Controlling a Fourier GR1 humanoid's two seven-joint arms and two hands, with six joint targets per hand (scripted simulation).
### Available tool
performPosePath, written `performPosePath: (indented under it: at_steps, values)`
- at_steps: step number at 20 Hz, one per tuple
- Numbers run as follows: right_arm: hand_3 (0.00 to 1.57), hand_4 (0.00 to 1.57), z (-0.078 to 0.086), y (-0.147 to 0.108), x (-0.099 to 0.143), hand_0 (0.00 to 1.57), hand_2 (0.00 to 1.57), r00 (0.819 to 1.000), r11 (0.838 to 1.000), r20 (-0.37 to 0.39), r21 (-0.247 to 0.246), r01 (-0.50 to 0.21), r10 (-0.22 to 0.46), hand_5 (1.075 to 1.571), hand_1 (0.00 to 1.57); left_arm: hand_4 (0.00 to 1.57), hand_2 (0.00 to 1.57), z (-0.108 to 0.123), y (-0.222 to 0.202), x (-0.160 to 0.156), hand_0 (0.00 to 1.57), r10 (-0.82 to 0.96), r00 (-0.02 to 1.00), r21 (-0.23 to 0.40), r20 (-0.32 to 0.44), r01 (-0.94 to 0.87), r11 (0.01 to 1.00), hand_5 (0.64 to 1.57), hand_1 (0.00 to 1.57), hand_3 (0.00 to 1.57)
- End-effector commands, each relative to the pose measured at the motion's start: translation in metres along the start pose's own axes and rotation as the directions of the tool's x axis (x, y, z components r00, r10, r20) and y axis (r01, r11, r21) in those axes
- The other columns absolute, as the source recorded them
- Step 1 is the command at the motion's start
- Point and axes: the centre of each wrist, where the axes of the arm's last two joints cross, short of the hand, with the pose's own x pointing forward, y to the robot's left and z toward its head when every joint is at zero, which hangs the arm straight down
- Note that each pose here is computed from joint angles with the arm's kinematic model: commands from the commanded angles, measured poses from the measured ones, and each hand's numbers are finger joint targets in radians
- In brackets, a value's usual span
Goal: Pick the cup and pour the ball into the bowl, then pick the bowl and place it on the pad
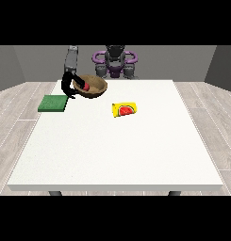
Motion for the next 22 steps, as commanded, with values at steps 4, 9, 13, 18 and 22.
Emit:
performPosePath:
  at_steps: [4,9,13,18,22]
  values:
    - [1.57,1.26,-0.010,-0.019,0.032,1.57,1.57,0.996,0.998,-0.080,0.047,-0.036,0.039,1.486,1.57,0.00,0.00,0.034,0.046,-0.016,0.00,-0.029,0.999,0.052,-0.044,0.031,0.998,1.541,0.00,0.00]
    - [1.57,1.30,-0.016,-0.098,0.015,1.57,1.57,0.996,0.996,0.011,0.020,-0.091,0.091,1.514,1.57,0.00,0.00,0.040,0.068,0.010,0.00,-0.093,0.995,0.106,0.027,0.090,0.990,1.539,0.00,0.00]
    - [1.57,1.30,-0.046,-0.090,0.039,1.57,1.57,0.996,0.995,0.004,-0.031,-0.091,0.091,1.528,1.57,0.00,0.00,0.009,0.031,0.028,0.00,-0.074,0.996,0.050,0.059,0.071,0.996,1.537,0.00,0.00]
    - [1.57,1.30,-0.054,-0.122,0.042,1.57,1.57,0.995,0.996,0.036,-0.029,-0.087,0.088,1.534,1.57,0.00,0.00,0.010,0.027,0.024,0.00,-0.069,0.996,0.053,0.064,0.065,0.996,1.535,0.00,0.00]
    - [1.17,1.29,-0.054,-0.177,0.046,1.57,1.57,0.997,0.997,0.069,-0.074,-0.023,0.028,1.534,1.57,0.00,0.00,0.014,0.027,0.027,0.00,-0.080,0.987,0.057,0.140,0.073,0.996,1.534,0.00,0.00]
